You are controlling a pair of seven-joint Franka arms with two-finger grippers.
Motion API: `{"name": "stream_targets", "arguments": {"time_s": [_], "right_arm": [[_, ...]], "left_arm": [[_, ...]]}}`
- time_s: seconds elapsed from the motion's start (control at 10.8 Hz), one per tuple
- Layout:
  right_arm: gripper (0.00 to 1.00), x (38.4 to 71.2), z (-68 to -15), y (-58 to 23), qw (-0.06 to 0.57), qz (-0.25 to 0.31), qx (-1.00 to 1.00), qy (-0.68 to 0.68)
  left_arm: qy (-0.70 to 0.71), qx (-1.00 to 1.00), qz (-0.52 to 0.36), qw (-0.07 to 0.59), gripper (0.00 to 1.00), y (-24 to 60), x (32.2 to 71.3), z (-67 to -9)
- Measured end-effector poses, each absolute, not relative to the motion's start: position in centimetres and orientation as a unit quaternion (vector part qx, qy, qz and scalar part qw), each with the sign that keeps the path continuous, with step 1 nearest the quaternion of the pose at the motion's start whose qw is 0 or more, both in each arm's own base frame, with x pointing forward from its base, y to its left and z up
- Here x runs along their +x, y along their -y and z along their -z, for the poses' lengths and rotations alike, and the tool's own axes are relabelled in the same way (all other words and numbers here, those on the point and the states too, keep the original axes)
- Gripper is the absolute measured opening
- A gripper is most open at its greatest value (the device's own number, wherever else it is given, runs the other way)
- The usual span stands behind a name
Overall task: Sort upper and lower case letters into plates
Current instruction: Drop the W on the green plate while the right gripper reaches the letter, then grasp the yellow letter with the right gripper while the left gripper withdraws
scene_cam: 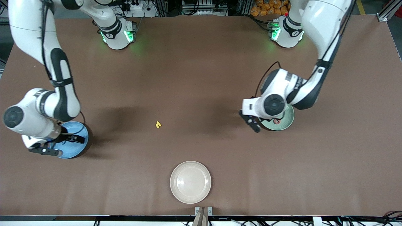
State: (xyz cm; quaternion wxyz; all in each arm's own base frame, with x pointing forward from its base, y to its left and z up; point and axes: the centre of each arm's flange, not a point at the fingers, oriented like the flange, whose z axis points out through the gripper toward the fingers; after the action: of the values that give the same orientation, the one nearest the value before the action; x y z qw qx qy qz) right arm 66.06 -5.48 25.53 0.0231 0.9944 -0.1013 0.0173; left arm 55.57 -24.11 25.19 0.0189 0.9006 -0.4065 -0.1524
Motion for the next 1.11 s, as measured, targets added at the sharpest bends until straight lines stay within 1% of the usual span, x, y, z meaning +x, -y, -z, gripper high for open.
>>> {"name": "stream_targets", "arguments": {"time_s": [0.28,0.37,0.74,0.92,1.11], "right_arm": [[1.00,65.8,-25.2,-4.6,0.021,-0.005,0.996,0.085],[1.00,65.5,-25.1,-7.8,0.020,-0.003,0.998,0.063],[1.00,63.2,-25.2,-19.2,0.019,-0.006,0.998,-0.052],[1.00,61.5,-25.3,-25.1,0.016,-0.030,0.994,-0.106],[1.00,59.9,-24.0,-29.2,0.017,-0.052,0.988,-0.144]], "left_arm": [[0.404,0.906,0.124,0.041,0.42,16.2,53.7,-19.7],[0.404,0.905,0.123,0.044,0.42,15.6,53.2,-19.1],[0.405,0.906,0.115,0.043,0.42,16.9,52.9,-19.9],[0.385,0.915,0.115,0.041,0.44,17.4,52.8,-20.0],[0.372,0.920,0.115,0.040,0.61,17.6,52.8,-20.1]]}}
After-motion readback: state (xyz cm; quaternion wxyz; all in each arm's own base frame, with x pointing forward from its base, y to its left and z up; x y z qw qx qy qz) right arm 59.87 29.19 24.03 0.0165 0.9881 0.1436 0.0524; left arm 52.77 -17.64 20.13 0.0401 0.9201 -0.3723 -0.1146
